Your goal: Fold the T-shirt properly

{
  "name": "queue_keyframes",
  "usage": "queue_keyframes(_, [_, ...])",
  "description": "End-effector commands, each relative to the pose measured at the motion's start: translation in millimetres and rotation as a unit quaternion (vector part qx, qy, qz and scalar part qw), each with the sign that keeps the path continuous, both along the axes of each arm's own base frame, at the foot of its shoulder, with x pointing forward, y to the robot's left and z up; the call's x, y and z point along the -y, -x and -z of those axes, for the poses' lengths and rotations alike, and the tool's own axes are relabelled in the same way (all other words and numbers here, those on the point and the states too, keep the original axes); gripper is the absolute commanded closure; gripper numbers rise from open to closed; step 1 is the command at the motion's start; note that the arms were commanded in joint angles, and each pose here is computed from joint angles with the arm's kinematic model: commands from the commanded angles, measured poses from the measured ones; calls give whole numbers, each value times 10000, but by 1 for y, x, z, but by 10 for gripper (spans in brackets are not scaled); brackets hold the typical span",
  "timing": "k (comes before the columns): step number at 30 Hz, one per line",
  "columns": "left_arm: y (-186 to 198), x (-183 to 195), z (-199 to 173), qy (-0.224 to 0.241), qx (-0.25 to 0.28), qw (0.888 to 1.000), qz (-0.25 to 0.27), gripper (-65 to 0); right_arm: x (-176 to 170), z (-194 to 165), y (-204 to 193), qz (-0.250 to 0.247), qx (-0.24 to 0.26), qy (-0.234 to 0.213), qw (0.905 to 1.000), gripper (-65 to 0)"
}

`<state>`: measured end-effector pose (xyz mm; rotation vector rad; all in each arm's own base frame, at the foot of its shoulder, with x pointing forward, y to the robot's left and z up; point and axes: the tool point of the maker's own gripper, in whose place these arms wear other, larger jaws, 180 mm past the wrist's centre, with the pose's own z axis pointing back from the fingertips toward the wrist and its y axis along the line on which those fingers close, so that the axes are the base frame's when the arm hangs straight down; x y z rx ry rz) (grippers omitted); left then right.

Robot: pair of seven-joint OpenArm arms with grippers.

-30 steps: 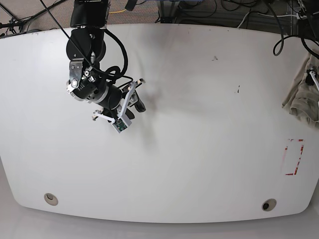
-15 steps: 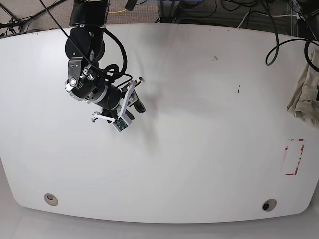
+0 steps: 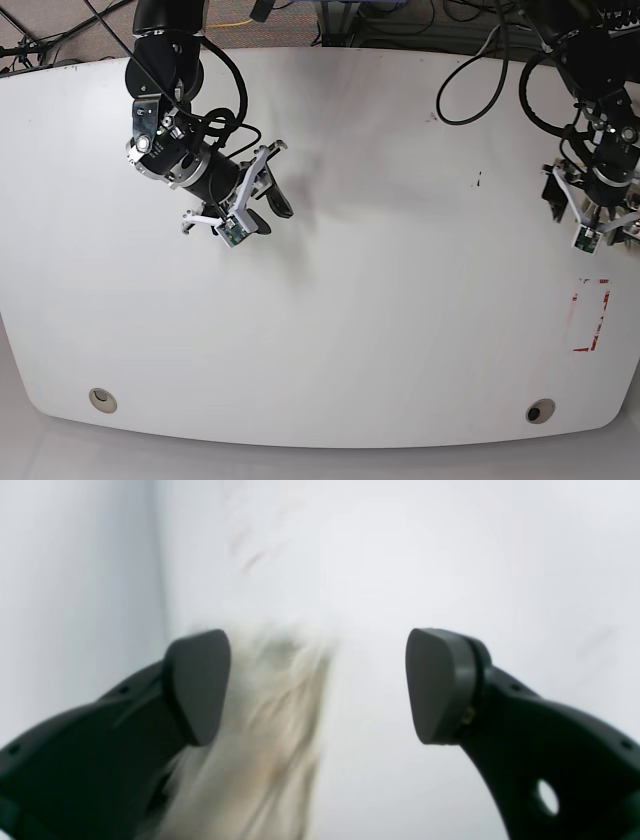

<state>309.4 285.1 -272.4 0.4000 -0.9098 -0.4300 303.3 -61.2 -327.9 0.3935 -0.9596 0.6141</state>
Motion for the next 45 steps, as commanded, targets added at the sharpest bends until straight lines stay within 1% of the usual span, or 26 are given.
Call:
queue_keyframes(1, [-12, 23, -14, 292, 725, 9968, 141, -511, 5, -6, -8, 48, 241, -253, 9994, -225])
queue_keyframes(4, [-16, 55, -5, 664, 1189, 9901, 351, -511, 22, 8, -8, 117, 280, -130, 9995, -224])
queue_keyframes(6, [-14, 70, 3, 789, 1389, 9863, 415, -511, 27, 15, -8, 172, 381, -101, 9991, -224])
queue_keyframes(8, [-12, 79, 11, 890, 1510, 9838, 381, -511, 37, 21, -5, 295, 483, -27, 9984, -224])
queue_keyframes(10, [-8, 88, 18, 1049, 1623, 9807, 295, -512, 49, 21, -4, 494, 698, -31, 9963, -224])
queue_keyframes(17, [32, 119, 47, 1542, 1529, 9760, 192, -512, 76, 25, 17, 1124, 1043, -179, 9880, -224])
queue_keyframes(19, [51, 130, 57, 1702, 1417, 9750, 187, -512, 84, 26, 26, 1349, 1074, -276, 9846, -224])
queue_keyframes(23, [88, 146, 69, 1936, 1171, 9740, 73, -512, 107, 39, 52, 1802, 875, -270, 9793, -224])
queue_keyframes(27, [131, 156, 76, 2096, 774, 9746, -151, -512, 122, 61, 93, 2043, 418, -104, 9780, -224])
queue_keyframes(29, [152, 157, 80, 2111, 547, 9757, -218, -512, 121, 70, 114, 2103, 196, -109, 9774, -224])
queue_keyframes(33, [185, 158, 92, 2107, 114, 9770, -309, -512, 113, 76, 155, 2198, -23, -265, 9752, -224])
queue_keyframes(35, [207, 158, 99, 2098, -186, 9769, -374, -511, 108, 79, 185, 2297, -198, -377, 9723, -224])
queue_keyframes(39, [242, 158, 108, 2083, -642, 9748, -473, -511, 102, 82, 225, 2436, -460, -500, 9675, -224])
queue_keyframes(42, [266, 157, 116, 2137, -965, 9702, -607, -511, 96, 82, 250, 2554, -659, -578, 9628, -224])
queue_keyframes(45, [286, 155, 125, 2310, -1208, 9623, -773, -511, 91, 84, 271, 2652, -887, -601, 9582, -224])
